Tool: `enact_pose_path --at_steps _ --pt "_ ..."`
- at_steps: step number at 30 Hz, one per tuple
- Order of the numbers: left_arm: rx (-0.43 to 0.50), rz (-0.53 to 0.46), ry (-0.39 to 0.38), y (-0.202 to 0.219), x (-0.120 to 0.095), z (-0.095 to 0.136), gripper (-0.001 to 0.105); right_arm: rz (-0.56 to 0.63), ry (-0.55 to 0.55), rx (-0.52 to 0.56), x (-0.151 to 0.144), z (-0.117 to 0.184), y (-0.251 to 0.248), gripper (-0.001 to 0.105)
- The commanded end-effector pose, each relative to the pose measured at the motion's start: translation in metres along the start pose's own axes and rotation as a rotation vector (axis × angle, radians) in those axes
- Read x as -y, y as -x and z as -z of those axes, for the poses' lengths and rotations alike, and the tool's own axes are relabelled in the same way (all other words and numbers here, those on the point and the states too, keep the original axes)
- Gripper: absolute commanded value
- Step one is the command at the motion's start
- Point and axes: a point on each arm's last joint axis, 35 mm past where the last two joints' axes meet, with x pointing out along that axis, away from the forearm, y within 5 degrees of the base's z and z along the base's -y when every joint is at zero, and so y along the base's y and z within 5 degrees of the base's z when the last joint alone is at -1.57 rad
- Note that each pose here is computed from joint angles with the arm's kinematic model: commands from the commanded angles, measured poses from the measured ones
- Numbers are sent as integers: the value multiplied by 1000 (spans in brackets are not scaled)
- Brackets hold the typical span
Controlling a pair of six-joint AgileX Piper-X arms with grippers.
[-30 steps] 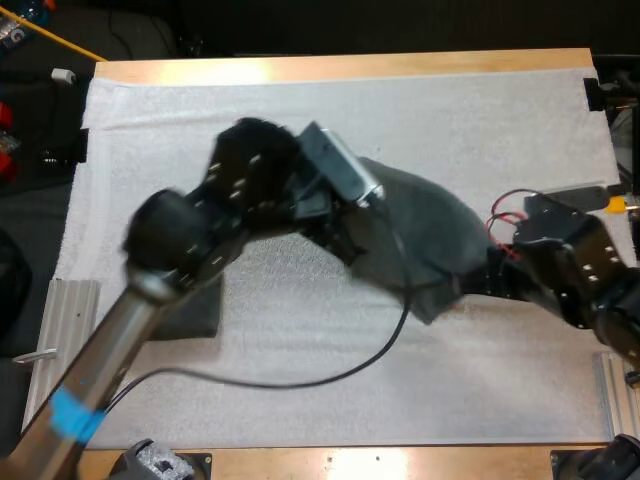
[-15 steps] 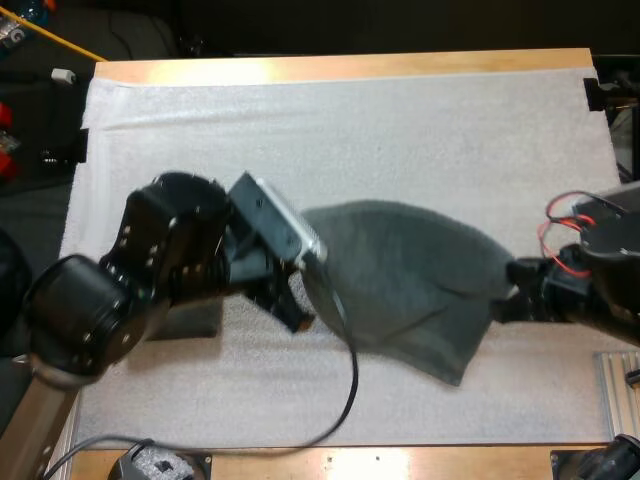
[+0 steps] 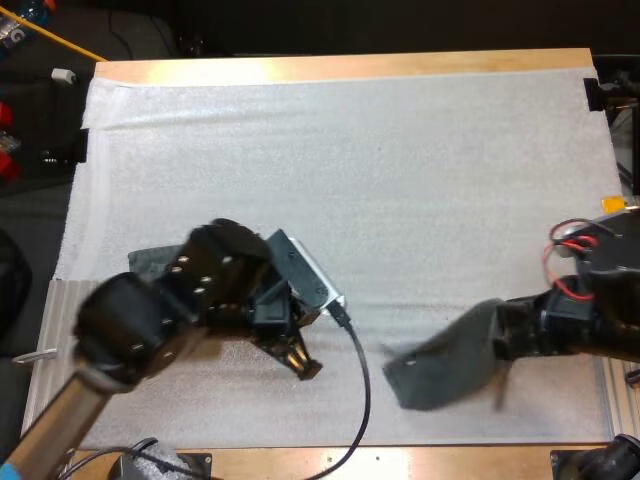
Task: Pick towel from pile, fold and stack
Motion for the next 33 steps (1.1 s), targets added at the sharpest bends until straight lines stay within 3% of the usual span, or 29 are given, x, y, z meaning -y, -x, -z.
enact_pose_path --at_steps 1,8,13,17,23,30,33 --pt "34 -5 12 -7 -2 -3 0 10 9 -21 3 -4 -18 0" --pt "65 -2 -16 -46 -11 -4 0 54 -2 -110 10 -4 -58 0" --pt "80 0 -31 -59 -14 -1 0 221 28 -137 15 5 -49 0" --pt "83 7 -52 -62 -15 0 0 287 62 -160 17 7 -47 0" --pt "75 157 -81 -71 -12 3 0 370 71 -209 25 14 -54 0" --pt "82 243 -93 -76 -10 4 0 408 -49 -282 59 37 -84 0" --pt "85 245 -94 -76 -10 4 7 369 -120 -279 73 46 -94 0"
